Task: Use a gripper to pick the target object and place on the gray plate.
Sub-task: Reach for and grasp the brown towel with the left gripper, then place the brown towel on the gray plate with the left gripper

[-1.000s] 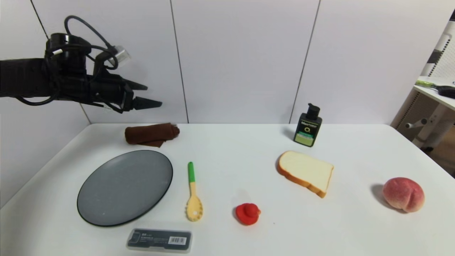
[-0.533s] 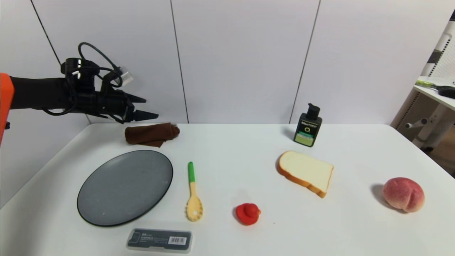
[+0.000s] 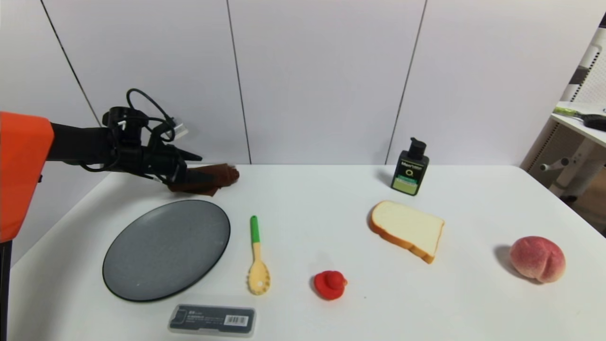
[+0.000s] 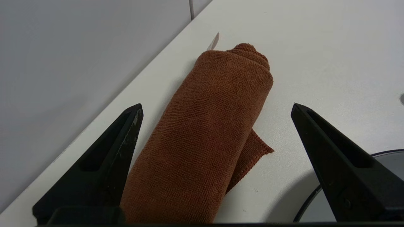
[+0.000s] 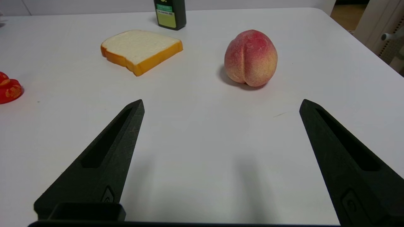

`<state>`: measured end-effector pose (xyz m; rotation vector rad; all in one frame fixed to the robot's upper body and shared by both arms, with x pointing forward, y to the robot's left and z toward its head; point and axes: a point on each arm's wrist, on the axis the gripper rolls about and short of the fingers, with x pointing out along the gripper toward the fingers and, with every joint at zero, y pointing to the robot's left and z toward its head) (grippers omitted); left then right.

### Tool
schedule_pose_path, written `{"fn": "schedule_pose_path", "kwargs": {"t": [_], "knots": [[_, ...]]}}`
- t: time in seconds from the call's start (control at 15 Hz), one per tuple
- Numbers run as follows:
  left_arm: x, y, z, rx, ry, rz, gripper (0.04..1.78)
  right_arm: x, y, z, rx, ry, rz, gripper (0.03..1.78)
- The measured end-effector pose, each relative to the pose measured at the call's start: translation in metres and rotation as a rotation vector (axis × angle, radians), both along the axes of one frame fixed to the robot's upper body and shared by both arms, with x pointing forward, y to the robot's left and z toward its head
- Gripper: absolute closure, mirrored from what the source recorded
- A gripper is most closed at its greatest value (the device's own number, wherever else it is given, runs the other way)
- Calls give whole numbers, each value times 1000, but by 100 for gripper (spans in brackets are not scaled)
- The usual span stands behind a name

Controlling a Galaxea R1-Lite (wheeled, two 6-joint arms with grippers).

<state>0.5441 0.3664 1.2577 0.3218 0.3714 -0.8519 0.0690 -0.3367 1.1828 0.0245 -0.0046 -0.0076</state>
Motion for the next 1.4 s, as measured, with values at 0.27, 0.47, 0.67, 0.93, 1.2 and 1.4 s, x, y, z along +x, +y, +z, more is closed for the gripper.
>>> {"fn": "schedule_pose_path", "kwargs": {"t": [0.27, 0.47, 0.67, 0.93, 1.2, 1.4], "knots": [[5, 4, -18, 4, 29, 1, 13, 0, 0, 0, 0, -1, 0, 11], [9, 5, -28, 4, 42, 1, 13, 0, 0, 0, 0, 0, 0, 11], [12, 6, -36, 16, 43, -7, 55, 0, 0, 0, 0, 0, 0, 11], [14, 8, -45, 19, 52, -10, 99, 0, 0, 0, 0, 0, 0, 11], [20, 9, -33, 29, -3, -8, 127, 0, 0, 0, 0, -1, 0, 11], [15, 9, 1, 36, -83, -2, 127, 0, 0, 0, 0, -1, 0, 11]]}}
